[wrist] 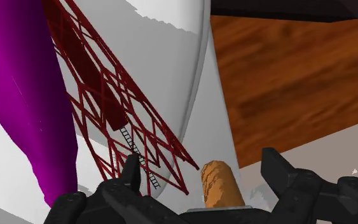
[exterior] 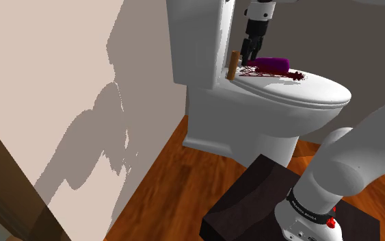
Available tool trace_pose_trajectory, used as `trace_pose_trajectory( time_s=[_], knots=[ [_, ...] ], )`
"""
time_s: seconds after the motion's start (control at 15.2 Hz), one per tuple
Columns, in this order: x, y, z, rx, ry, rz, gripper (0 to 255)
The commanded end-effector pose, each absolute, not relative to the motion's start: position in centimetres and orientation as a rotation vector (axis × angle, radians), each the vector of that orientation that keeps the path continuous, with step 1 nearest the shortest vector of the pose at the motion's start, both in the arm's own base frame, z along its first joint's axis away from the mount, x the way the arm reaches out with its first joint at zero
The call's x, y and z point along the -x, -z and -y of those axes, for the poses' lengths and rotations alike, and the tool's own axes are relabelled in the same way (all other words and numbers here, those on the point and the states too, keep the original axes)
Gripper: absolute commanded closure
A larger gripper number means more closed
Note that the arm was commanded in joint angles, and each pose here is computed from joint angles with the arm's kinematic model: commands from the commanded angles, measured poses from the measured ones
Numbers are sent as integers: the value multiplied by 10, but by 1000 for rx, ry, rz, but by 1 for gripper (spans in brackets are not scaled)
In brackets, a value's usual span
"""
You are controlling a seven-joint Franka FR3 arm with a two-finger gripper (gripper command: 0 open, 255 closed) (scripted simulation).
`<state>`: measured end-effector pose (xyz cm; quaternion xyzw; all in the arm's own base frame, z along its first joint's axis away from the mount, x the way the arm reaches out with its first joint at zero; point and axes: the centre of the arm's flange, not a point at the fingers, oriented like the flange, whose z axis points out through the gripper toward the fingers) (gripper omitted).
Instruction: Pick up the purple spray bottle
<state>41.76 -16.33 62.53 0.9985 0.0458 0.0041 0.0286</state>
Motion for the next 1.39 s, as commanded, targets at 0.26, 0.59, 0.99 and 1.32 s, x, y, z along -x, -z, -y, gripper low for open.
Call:
trace_pose_trajectory(
  time_s=[0.26, 0.59, 0.99, 1.32],
  knots=[
    [-468, -632, 232, -3084, 46, -121, 0],
    [-501, -637, 280, -3086, 84, -107, 0],
    [-501, -605, 280, -3086, 84, -107, 0],
    [-503, -596, 283, -3086, 84, -106, 255]
  ],
)
